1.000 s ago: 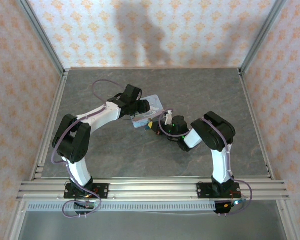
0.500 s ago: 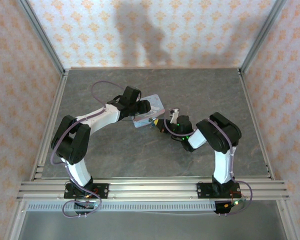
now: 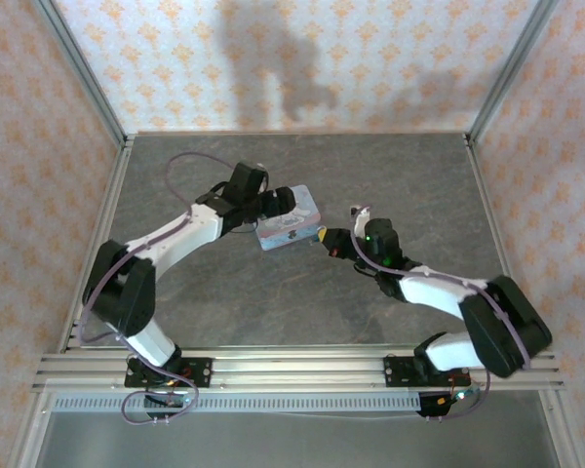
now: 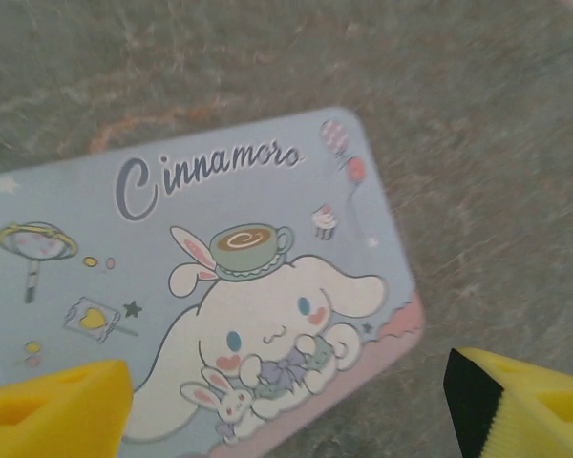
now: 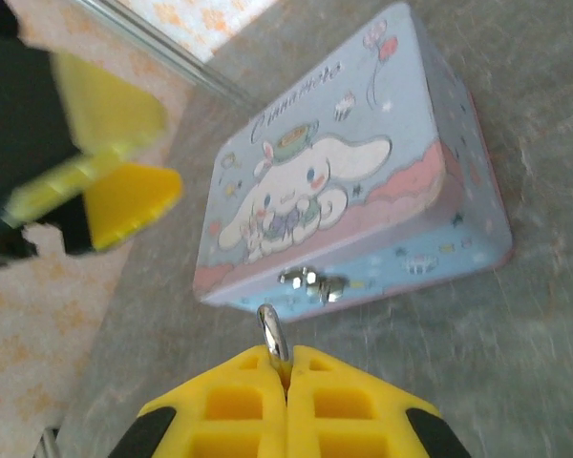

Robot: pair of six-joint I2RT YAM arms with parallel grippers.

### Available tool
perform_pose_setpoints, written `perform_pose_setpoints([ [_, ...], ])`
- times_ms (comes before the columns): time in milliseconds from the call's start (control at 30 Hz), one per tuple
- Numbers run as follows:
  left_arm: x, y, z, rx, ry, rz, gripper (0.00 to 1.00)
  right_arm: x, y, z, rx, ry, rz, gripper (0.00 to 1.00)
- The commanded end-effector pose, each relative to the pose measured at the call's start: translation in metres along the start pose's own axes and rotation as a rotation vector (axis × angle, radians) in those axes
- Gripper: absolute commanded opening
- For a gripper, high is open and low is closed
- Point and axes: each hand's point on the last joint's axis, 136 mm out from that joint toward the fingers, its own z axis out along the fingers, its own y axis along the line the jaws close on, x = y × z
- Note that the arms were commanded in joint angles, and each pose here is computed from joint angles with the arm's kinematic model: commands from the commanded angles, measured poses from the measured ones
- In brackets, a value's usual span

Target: Unlock the padlock with the key

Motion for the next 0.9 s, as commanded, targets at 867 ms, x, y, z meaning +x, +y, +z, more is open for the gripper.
perform_pose_setpoints([
  [867, 0.041, 0.092, -0.091, -0.200, -0.215, 0.020, 0.91, 0.108, -0.057, -0.017, 0.340, 0.508, 0.101, 0.03],
])
